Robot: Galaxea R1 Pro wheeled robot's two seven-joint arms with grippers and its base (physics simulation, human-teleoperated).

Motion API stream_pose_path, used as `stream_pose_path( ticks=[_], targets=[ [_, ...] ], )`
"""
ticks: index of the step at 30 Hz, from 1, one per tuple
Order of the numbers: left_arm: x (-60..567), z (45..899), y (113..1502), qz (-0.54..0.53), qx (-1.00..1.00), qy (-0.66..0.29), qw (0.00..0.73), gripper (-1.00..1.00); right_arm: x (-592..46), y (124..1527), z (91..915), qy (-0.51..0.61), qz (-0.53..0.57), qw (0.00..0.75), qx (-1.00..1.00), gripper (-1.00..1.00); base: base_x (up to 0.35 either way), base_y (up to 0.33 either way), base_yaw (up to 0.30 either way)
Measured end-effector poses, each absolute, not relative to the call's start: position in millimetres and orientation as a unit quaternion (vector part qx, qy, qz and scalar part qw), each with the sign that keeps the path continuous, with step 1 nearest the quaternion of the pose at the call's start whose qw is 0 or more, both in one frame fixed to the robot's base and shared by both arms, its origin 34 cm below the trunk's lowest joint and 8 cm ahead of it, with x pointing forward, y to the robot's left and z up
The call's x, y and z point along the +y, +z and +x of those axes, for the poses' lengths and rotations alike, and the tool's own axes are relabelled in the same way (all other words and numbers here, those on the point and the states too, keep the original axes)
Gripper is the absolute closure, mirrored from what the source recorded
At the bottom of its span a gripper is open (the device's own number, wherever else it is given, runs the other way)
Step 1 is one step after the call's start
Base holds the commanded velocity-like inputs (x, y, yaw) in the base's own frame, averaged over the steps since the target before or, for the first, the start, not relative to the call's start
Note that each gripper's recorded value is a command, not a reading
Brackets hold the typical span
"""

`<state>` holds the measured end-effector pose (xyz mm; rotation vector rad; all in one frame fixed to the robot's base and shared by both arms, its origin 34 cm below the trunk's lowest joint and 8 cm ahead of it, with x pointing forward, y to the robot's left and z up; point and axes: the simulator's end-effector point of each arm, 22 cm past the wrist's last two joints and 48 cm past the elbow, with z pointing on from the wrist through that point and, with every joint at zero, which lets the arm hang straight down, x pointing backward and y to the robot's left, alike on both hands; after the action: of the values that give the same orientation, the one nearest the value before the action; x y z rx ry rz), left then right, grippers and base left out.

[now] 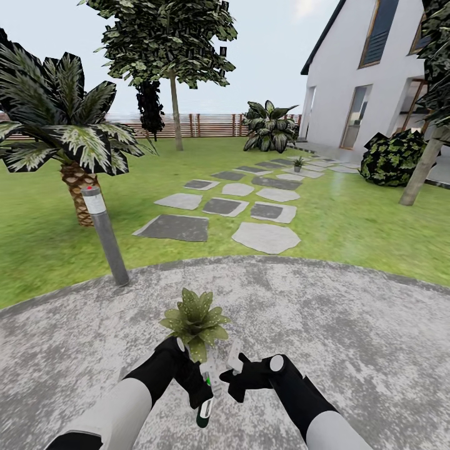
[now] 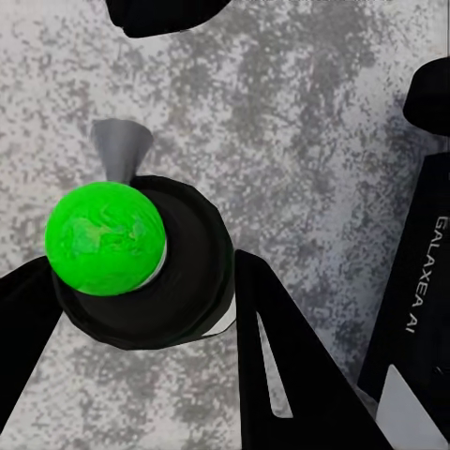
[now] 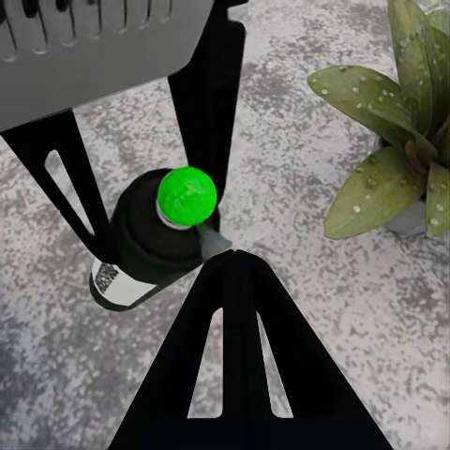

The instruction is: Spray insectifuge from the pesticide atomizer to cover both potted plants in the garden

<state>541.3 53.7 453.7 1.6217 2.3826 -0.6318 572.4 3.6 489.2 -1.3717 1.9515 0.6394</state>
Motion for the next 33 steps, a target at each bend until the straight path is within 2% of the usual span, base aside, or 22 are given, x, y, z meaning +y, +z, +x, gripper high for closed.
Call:
stream_pose_path(
  ticks=[7,24,33],
  targets=[
    [37,543,462,0.538,0.797,-0.245,0.122,1.0,4,489,573,0.244,-0.524,0.33,0.746,1.0,0.0,0.0,0.0],
    [39,540,459,0.544,0.795,-0.241,0.118,1.0,4,489,572,0.245,-0.524,0.33,0.746,1.0,0.0,0.0,0.0],
    [120,549,441,0.527,0.822,-0.196,0.096,1.0,3,489,572,0.244,-0.524,0.33,0.746,1.0,0.0,0.0,0.0]
  ],
)
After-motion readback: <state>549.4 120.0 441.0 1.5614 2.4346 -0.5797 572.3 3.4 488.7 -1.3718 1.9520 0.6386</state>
